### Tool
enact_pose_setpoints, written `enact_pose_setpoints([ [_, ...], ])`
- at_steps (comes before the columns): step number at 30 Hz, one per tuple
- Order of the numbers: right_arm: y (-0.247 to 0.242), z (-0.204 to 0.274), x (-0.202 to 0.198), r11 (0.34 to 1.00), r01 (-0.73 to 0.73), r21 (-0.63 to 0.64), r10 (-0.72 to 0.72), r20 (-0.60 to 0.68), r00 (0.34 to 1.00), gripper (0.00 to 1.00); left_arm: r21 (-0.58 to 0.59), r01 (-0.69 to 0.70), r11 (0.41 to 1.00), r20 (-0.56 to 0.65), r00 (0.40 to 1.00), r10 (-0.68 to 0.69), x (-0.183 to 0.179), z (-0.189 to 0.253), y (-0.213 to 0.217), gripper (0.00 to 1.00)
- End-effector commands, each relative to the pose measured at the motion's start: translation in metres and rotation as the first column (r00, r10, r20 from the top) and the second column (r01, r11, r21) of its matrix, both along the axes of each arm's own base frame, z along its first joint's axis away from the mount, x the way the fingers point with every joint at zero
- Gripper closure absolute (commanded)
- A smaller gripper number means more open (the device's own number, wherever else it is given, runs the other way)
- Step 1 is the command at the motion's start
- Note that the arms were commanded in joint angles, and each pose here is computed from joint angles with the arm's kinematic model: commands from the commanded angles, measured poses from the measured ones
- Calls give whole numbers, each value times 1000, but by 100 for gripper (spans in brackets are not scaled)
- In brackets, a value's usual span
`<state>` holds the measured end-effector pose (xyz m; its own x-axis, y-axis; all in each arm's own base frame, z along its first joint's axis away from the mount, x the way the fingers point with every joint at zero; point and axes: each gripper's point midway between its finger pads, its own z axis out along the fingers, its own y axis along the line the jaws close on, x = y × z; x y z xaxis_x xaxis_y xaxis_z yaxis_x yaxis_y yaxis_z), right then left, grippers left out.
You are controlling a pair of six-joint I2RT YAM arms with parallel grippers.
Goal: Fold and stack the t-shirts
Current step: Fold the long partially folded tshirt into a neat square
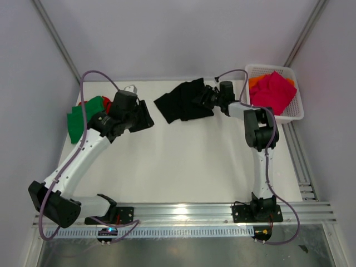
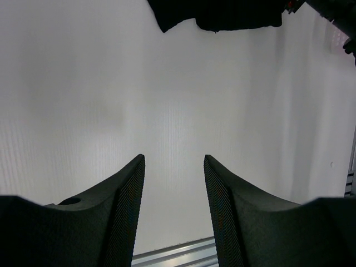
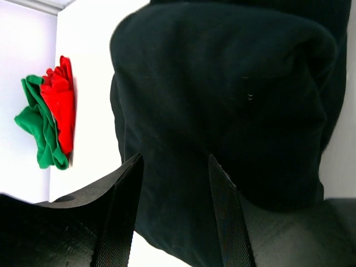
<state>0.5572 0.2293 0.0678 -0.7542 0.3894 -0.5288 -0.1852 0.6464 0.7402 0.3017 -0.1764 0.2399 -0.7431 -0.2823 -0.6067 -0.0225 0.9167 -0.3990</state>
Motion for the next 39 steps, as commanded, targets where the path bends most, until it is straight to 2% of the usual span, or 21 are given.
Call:
enact_pose_setpoints([
  [1,5,-1,-26,999,-35,20,34,4,999,45,20,-10,1000,58,998,9,-1,14,8,50],
  [7,-4,-24,-83,997,-72,-1,72,-63,995,45,30,-16,999,70,997,14,-2,16,12,50],
  [9,-7,-18,-96,996,-87,-11,86,-52,995,45,30,-15,999,73,997,13,-1,17,12,50],
  [13,-11,-27,-144,992,-124,-10,123,-105,987,45,27,-16,1000,77,997,14,-3,18,12,50],
  [18,-2,-6,-192,988,-154,1,153,-81,985,45,64,-15,998,81,997,10,-2,14,17,50],
  [22,12,-2,-235,983,-181,9,181,-111,977,45,93,-2,996,64,998,-4,1,6,17,50],
  [26,32,6,-274,970,-240,-49,234,-110,966,45,129,11,992,28,1000,-15,7,-6,15,50],
  [29,35,19,-283,966,-247,-71,242,-71,968,45,131,25,991,8,1000,-26,9,-12,12,50],
  [36,28,22,-299,971,-227,-73,220,-96,971,45,139,49,989,-20,999,-47,14,-24,5,50],
  [39,26,30,-307,972,-217,-89,212,-68,975,45,149,55,987,-27,998,-52,16,-28,6,50],
])
